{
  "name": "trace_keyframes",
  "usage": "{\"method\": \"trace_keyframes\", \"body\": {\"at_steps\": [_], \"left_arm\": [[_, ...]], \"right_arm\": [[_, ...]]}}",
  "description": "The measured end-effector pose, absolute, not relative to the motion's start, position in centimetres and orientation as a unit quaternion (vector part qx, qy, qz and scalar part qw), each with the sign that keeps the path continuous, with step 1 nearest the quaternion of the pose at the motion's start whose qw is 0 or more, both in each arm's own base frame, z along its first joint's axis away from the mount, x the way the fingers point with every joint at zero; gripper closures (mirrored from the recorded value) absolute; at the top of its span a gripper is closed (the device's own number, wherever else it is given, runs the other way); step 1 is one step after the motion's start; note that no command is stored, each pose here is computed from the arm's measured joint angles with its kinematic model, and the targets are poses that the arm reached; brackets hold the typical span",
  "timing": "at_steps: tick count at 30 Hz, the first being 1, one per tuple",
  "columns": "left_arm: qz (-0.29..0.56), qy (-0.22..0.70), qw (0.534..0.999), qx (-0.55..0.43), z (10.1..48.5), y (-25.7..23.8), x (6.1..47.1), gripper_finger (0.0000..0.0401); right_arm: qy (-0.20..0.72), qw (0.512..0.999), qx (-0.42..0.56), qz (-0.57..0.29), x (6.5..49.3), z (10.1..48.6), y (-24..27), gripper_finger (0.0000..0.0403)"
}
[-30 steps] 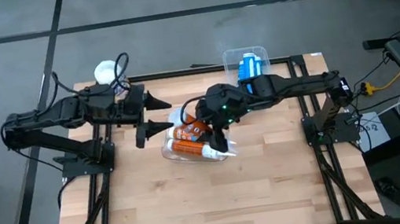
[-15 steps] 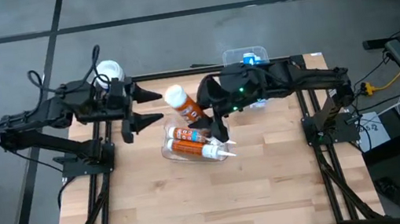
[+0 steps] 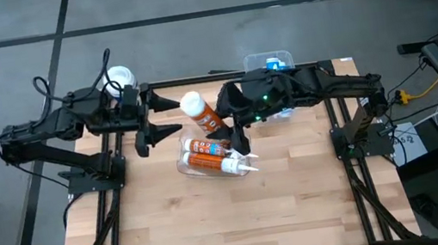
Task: Pick & place silicon tubes, Sealant and Lysol wipes
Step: Put the orange sealant into the left transparent bin
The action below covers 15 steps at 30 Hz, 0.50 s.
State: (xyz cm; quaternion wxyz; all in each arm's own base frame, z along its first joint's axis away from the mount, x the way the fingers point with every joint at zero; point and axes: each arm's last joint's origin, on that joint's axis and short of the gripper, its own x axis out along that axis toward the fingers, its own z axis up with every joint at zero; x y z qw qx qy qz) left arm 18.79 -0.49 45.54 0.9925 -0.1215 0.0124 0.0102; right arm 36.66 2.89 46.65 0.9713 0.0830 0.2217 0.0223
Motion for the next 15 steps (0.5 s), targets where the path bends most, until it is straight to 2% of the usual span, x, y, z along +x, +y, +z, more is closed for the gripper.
{"method": "trace_keyframes", "body": {"at_steps": [8,15], "left_arm": [[-0.006,0.039,0.995,-0.097,45.0,-0.6,19.3,0.0092],[-0.004,0.076,0.992,-0.096,43.8,-0.7,21.1,0.0092]], "right_arm": [[0.376,0.92,0.11,0.0,35.2,43.9,2.8,0.0194],[0.414,0.904,0.107,-0.002,34.9,43.2,2.8,0.0194]]}}
